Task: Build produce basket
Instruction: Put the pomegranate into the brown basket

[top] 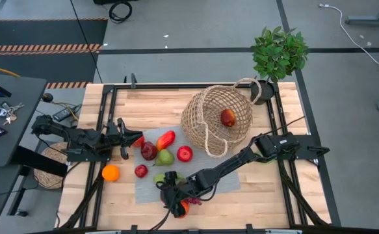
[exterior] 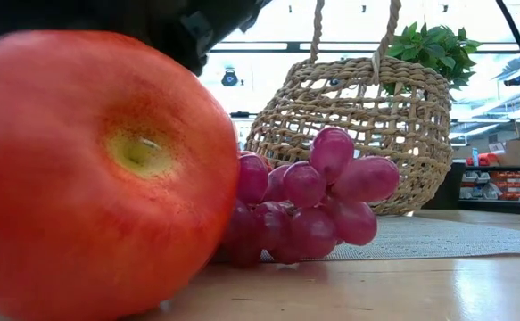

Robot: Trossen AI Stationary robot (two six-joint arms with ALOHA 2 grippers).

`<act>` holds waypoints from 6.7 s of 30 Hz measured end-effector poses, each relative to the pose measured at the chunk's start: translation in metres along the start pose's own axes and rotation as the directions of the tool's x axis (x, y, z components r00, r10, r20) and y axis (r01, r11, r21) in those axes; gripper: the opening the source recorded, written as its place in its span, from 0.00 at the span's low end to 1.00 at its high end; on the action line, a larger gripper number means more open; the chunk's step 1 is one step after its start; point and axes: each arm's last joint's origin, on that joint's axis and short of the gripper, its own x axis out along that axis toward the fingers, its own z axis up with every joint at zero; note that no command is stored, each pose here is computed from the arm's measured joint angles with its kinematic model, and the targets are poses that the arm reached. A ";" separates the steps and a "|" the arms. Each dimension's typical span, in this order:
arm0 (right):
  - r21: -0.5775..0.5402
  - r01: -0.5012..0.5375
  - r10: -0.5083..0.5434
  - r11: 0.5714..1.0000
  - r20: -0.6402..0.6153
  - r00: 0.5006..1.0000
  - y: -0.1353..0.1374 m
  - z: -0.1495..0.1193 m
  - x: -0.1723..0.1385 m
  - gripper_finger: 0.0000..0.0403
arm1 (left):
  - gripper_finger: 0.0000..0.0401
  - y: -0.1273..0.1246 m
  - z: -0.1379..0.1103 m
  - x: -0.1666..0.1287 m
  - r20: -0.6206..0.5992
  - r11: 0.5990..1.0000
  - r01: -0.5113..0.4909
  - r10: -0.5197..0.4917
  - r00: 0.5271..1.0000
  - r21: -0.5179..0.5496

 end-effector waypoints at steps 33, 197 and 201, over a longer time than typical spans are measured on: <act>-0.030 0.112 -0.116 0.993 -0.174 0.978 -0.023 -0.010 -0.010 0.89 | 0.12 0.000 0.000 0.000 0.000 1.000 0.001 -0.001 1.000 0.000; 0.090 0.771 -0.690 0.630 -0.391 0.610 -0.126 -0.014 -0.372 0.88 | 0.12 0.000 0.000 0.001 -0.005 1.000 0.000 0.000 1.000 0.004; 0.151 0.768 -0.655 0.622 -0.437 0.616 -0.134 -0.030 -0.355 0.88 | 0.12 0.000 0.000 0.001 -0.005 1.000 0.000 0.000 1.000 0.004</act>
